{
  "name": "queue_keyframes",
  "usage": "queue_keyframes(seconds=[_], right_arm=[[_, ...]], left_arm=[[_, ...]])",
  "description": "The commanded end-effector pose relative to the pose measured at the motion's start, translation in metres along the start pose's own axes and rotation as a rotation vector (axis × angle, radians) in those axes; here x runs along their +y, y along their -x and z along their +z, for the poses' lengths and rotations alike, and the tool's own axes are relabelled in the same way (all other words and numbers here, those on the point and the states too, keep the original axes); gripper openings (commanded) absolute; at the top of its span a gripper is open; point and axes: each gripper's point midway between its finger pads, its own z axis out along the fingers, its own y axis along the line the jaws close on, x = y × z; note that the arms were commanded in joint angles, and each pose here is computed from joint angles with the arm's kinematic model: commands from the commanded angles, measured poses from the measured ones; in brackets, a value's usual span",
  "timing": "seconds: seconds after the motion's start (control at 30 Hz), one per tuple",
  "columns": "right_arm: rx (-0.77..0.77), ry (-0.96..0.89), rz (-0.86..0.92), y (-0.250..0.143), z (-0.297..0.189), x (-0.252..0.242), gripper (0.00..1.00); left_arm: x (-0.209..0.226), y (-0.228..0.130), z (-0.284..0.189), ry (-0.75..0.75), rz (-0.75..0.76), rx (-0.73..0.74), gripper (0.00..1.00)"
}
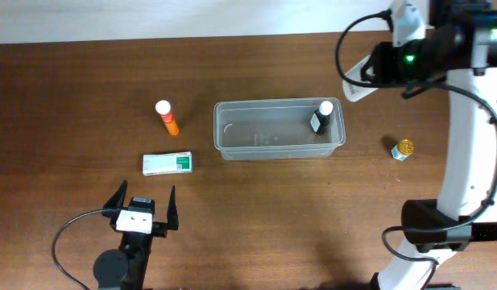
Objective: Pack container
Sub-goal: 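Lift the spray bottle and carry it over the container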
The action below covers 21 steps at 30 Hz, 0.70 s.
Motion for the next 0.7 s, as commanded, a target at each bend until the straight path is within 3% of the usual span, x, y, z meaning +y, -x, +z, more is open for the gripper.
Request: queue_keyframes(seconds=[0.0, 0.67], right_arm=[[0.035, -0.073, 0.034, 0.0, 0.019, 0.002, 0.2], [0.27, -0.128, 0.065, -0.032, 0.153, 0.011, 0.19]], left_arm=[[0.002, -0.002, 0.0, 0.01, 0.016, -0.001, 0.99], [0.002, -0.002, 0.0, 0.01, 0.016, -0.001, 0.99]])
